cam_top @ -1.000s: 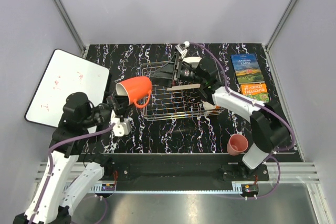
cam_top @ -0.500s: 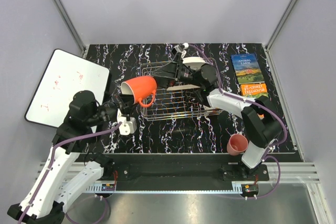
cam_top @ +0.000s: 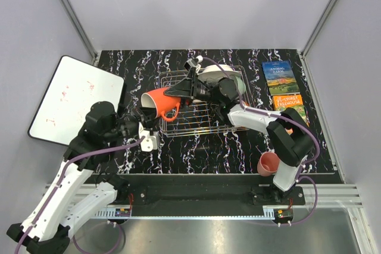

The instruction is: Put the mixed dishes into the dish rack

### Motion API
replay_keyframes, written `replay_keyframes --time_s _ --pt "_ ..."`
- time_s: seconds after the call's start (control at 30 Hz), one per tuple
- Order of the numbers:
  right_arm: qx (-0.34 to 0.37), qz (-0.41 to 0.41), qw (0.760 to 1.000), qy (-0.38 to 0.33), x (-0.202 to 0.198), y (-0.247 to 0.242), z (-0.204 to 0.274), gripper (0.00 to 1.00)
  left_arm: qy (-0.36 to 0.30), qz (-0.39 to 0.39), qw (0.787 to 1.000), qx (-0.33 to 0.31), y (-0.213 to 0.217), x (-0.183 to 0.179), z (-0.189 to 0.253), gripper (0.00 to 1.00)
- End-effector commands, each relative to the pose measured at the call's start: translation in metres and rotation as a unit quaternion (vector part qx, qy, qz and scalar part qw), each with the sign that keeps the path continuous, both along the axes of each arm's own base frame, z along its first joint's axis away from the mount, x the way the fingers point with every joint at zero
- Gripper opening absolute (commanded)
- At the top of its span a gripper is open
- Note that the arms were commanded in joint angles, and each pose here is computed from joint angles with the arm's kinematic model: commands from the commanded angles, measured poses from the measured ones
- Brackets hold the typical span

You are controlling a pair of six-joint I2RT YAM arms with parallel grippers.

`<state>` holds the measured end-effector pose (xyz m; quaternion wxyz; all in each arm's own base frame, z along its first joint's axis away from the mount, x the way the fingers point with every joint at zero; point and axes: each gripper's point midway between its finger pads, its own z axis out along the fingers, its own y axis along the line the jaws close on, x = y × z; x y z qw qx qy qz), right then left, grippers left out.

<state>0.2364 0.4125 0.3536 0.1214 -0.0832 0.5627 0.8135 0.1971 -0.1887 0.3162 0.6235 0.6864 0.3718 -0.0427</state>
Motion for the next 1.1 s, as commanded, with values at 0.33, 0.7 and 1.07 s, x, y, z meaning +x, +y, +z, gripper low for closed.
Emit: replay_keyframes --time_s 0.33,0.7,1.07 --pt "0.057 0.032 0.997 -0.04 -0.023 0.005 0.023 0.62 -0.078 0.009 0.996 -0.036 -0.006 0.013 0.037 0.0" --pt "0.024 0.013 0.998 -0.052 -0.011 -0.007 0.027 0.0 -0.112 0.037 0.993 -0.01 0.008 0.013 0.02 0.4" --pt "-0.241 -0.115 0.95 -0.161 0.049 -0.031 -0.016 0.0 0.162 0.291 0.93 -0.154 0.065 0.052 0.03 0.77"
